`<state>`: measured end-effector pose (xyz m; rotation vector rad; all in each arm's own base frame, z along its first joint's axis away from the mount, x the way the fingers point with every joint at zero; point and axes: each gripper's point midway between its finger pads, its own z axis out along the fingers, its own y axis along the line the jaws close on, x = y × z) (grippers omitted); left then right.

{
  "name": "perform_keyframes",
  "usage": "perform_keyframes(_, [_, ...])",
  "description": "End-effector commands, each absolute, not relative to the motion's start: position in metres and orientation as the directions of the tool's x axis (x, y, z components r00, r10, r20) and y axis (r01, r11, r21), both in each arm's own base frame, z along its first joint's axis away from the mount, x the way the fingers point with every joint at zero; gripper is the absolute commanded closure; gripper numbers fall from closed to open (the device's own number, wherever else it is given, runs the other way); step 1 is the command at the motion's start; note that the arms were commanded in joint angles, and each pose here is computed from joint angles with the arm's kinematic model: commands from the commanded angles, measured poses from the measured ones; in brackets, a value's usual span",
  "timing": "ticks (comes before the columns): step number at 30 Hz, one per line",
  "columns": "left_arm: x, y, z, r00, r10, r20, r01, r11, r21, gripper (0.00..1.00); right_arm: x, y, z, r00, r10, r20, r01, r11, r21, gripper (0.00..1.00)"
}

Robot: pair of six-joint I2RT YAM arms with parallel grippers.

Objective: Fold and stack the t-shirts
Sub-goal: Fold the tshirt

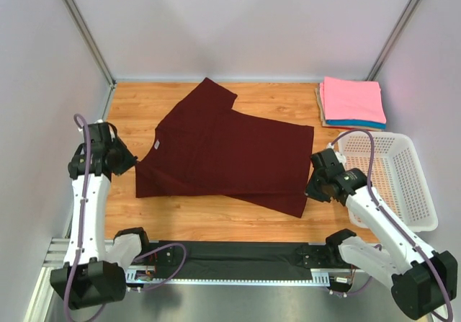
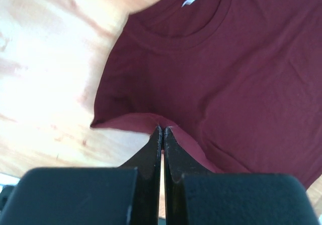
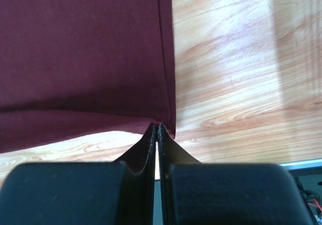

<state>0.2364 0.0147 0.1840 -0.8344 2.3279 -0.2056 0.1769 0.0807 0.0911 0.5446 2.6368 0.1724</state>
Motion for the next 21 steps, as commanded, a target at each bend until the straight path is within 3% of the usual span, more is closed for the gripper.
perform_keyframes(1, [0.273, 0.019, 0.213, -0.549, -0.551, -0.629, -0.411, 0.833, -0.370, 1.00, 0.197, 0.075, 0.100, -0.781, 0.400, -0.479, 0.350, 0.916, 0.194, 1.00])
perform_keyframes(21, [0.385, -0.023, 0.231, -0.640, -0.336, -0.691, -0.148, 0.937, -0.318, 1.00, 0.225, 0.066, 0.099, -0.781, 0.345, -0.520, 0.363, 0.929, 0.072, 1.00])
